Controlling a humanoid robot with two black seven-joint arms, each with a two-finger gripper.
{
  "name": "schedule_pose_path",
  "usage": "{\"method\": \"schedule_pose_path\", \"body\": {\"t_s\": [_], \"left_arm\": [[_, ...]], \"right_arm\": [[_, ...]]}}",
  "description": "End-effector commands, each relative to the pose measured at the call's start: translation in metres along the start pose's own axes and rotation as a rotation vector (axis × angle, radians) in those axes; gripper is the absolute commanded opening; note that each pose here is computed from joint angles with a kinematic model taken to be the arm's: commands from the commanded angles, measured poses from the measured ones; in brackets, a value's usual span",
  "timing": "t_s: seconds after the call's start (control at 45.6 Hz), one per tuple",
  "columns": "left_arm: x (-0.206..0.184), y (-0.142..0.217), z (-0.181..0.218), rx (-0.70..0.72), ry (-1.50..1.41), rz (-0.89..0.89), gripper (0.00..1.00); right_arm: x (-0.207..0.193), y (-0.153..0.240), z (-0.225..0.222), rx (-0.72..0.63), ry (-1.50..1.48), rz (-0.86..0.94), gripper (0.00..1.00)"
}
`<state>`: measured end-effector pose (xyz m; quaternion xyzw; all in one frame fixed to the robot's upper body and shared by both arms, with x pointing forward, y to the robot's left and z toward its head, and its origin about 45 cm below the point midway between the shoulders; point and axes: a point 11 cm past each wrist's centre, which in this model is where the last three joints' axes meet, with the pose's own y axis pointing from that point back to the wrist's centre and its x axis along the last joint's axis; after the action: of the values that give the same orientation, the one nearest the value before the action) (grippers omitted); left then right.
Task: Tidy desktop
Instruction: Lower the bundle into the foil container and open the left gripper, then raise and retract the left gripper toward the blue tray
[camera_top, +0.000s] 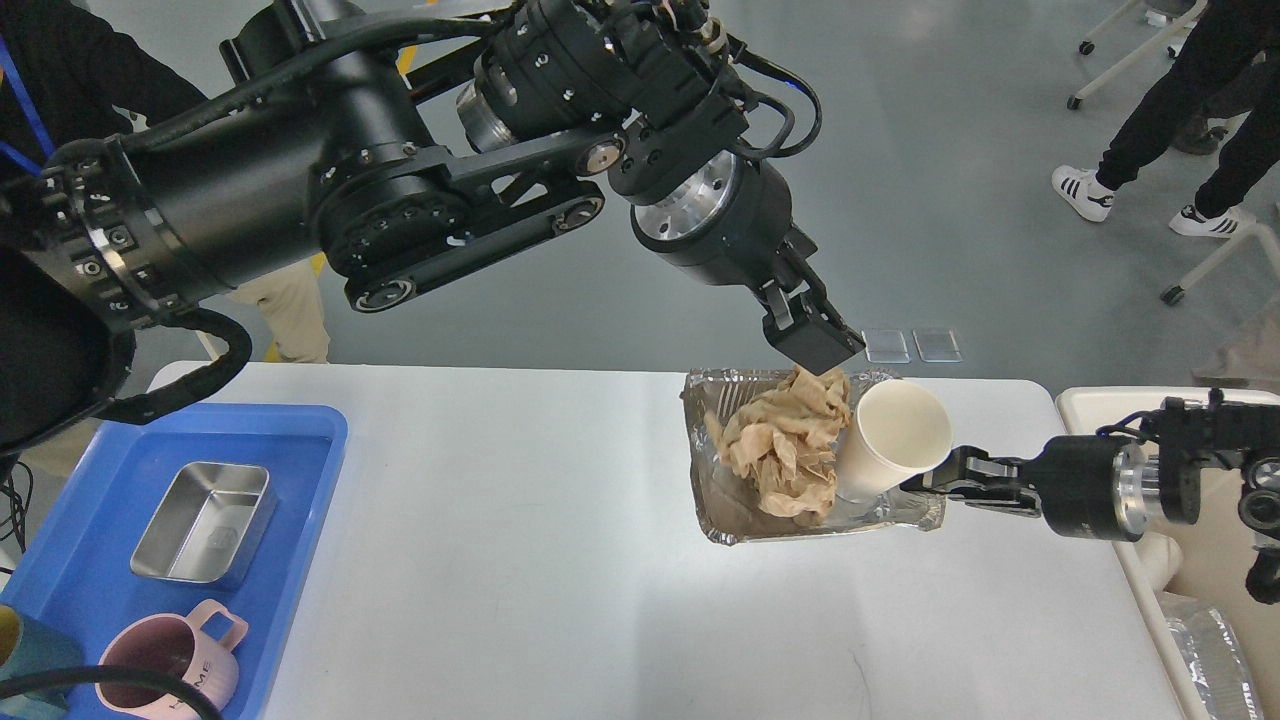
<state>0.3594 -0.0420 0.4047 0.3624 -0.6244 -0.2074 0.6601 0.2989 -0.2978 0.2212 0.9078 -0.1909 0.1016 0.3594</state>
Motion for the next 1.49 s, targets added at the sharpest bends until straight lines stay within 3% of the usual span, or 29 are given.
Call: {"method": "schedule_pose_path", "body": {"t_s": [0.0, 0.219, 0.373, 0.57, 0.68, 0.789, 1.008, 1.184, 1.469], "left_arm": [[0.001, -0.001, 0.001, -0.003, -0.004, 0.002, 0.92], [0.0, 0.005, -0.006, 0.014, 0.008, 0.015, 0.92], [-0.016, 0.019, -0.035, 0.083, 0.085, 0.085, 0.92], [-0.089, 0.045, -0.102, 0.352, 0.371, 0.135, 0.92], [-0.119, 0.066, -0.125, 0.395, 0.547, 0.275, 0.92], [-0.184, 0.094, -0.147, 0.431, 0.768, 0.383, 0.97], [-0.28, 0.135, -0.142, 0.418, 1.13, 0.748, 0.97], [-0.335, 0.172, -0.132, 0.385, 1.375, 1.015, 0.97], [-0.416, 0.188, -0.105, 0.366, 1.687, 1.307, 0.97]], "right_arm": [[0.0, 0.001, 0.0, 0.0, -0.002, 0.002, 0.0], [-0.002, 0.003, 0.005, -0.012, -0.008, -0.003, 0.0], [-0.006, 0.002, 0.008, -0.018, -0.016, -0.01, 0.0], [-0.008, 0.002, 0.01, -0.021, -0.021, -0.014, 0.0], [-0.008, 0.002, 0.011, -0.023, -0.024, -0.013, 0.0], [-0.013, 0.002, 0.014, -0.028, -0.035, -0.021, 0.0], [-0.016, 0.004, 0.019, -0.039, -0.046, -0.023, 0.0], [-0.017, 0.006, 0.023, -0.049, -0.052, -0.018, 0.0], [-0.016, 0.014, 0.029, -0.07, -0.059, -0.003, 0.0]]}}
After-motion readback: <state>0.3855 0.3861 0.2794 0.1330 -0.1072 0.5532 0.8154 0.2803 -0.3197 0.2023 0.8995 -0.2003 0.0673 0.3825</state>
